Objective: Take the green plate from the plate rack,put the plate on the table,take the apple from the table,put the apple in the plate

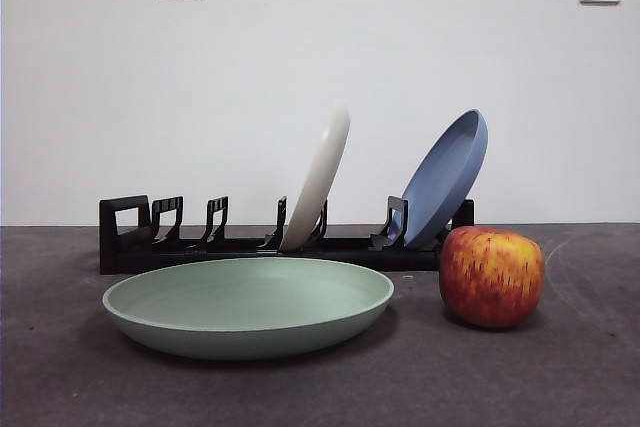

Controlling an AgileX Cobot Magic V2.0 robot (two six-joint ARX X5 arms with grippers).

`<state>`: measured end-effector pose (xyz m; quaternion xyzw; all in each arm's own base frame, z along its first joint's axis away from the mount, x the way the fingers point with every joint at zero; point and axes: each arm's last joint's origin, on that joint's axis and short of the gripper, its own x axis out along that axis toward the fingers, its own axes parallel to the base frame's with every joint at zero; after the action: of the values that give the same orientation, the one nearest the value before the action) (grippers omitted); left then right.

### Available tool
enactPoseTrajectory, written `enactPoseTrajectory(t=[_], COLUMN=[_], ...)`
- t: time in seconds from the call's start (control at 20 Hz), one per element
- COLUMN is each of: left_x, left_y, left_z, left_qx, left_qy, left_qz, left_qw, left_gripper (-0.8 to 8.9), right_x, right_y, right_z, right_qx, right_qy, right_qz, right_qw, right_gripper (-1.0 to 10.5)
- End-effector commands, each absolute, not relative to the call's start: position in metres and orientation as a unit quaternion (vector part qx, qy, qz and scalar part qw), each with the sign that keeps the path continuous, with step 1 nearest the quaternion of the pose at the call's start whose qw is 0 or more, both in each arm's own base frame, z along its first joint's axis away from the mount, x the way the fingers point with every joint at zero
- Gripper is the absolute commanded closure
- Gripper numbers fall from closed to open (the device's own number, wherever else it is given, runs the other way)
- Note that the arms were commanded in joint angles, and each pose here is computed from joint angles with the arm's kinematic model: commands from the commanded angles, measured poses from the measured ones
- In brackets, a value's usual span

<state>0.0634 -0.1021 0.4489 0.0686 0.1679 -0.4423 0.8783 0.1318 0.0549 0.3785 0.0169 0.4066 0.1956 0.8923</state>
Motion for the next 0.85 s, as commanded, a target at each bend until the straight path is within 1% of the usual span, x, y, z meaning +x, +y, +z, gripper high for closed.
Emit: enactPoseTrajectory(t=[0.05, 0.15, 0.25, 0.35, 0.5, 0.65, 0.85], left_x=[0.047, 0.032, 0.019, 0.008, -0.005, -0.014, -0.020], left_y=[-0.075, -0.050, -0.029, -0.010, 0.013, 0.025, 0.034], left_z=[0.445, 0.441, 0.439, 0.435, 0.429, 0.426, 0.424], left_qx=[0.055, 0.036, 0.013, -0.016, -0.049, -0.063, -0.082], left_qy=[0.193, 0.206, 0.210, 0.213, 0.213, 0.205, 0.201], left_qz=[-0.441, -0.437, -0.437, -0.434, -0.431, -0.444, -0.462], left_qw=[0.875, 0.875, 0.874, 0.875, 0.876, 0.870, 0.860], left_gripper=[4.99, 4.99, 4.99, 4.99, 4.99, 4.99, 4.99], right_x=[0.119, 0.115, 0.121, 0.135, 0.164, 0.189, 0.214], right_y=[0.057, 0.060, 0.066, 0.074, 0.090, 0.103, 0.117], right_z=[0.352, 0.325, 0.300, 0.280, 0.264, 0.247, 0.226], right_qx=[0.037, 0.034, 0.032, 0.038, 0.037, 0.033, 0.021], right_qy=[0.437, 0.459, 0.468, 0.463, 0.463, 0.469, 0.496], right_qz=[0.187, 0.173, 0.170, 0.172, 0.172, 0.172, 0.165], right_qw=[0.879, 0.871, 0.867, 0.869, 0.869, 0.866, 0.852], right_gripper=[4.5, 4.5, 4.4, 4.4, 4.4, 4.4, 4.4])
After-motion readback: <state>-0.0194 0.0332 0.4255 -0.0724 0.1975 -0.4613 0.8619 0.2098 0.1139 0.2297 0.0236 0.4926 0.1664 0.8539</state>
